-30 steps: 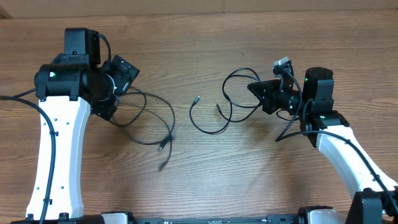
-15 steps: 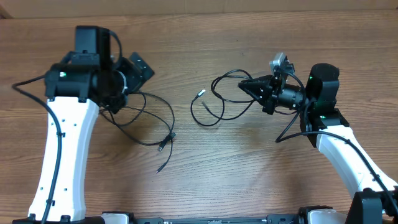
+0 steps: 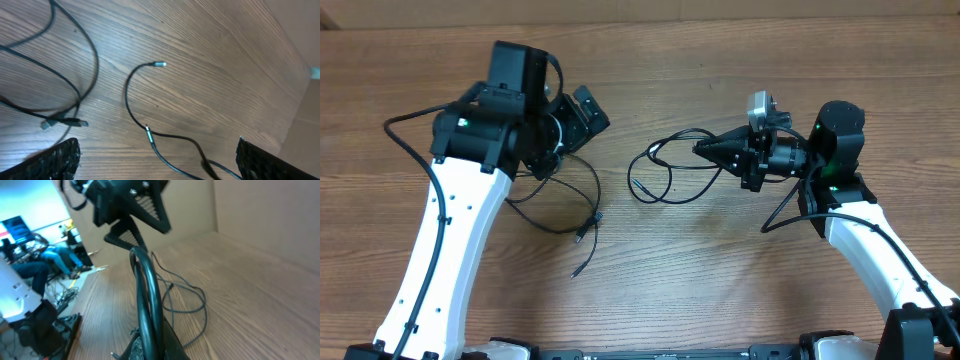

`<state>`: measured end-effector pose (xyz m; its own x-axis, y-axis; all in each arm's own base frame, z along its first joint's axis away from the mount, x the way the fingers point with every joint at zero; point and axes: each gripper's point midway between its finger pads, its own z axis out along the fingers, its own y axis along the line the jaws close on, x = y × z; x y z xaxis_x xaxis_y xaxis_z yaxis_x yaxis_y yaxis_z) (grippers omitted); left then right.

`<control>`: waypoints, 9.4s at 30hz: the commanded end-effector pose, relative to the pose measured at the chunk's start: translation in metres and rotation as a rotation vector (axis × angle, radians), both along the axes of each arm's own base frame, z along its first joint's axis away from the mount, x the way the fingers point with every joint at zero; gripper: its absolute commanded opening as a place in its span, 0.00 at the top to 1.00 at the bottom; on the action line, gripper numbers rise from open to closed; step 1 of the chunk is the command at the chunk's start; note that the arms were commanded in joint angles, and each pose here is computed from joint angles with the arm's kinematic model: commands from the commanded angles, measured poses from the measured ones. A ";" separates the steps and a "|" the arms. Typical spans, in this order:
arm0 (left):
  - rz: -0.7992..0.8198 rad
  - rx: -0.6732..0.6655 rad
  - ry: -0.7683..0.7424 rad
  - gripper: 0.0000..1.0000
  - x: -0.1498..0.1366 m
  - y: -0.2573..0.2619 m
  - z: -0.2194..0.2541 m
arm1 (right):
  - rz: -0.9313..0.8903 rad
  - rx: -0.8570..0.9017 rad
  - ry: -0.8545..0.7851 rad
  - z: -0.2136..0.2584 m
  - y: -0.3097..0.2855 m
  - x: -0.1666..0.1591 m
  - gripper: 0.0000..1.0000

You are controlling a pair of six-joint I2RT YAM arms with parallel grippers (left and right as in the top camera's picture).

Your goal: Untangle cables

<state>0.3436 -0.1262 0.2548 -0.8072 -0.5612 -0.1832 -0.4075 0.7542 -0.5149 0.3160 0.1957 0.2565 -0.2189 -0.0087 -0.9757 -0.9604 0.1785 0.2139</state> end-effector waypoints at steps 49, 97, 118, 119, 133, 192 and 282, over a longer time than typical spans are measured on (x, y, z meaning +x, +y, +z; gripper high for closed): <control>0.023 -0.357 0.283 0.13 -0.052 -0.111 0.015 | 0.173 0.033 -0.338 0.037 0.004 -0.028 0.95; -1.513 0.159 -0.678 0.75 -0.078 -0.121 0.020 | 0.161 0.033 -0.304 0.035 0.004 -0.026 0.95; -1.520 0.201 -0.634 0.60 -0.078 -0.113 0.013 | 0.160 0.033 -0.304 0.035 0.004 -0.026 0.95; -1.525 0.204 -0.637 0.63 -0.078 -0.113 0.013 | 0.160 0.033 -0.304 0.035 0.004 -0.026 0.95; -1.533 0.213 -0.677 0.96 -0.074 -0.116 0.016 | 0.161 0.033 -0.304 0.035 0.004 -0.026 0.95; -1.218 0.254 -0.612 0.96 -0.022 -0.076 0.022 | -0.047 0.228 0.728 0.039 0.000 0.009 0.00; -0.970 -0.202 -0.676 0.96 -0.009 -0.080 0.080 | -0.322 0.093 0.656 -0.029 -0.014 0.042 0.85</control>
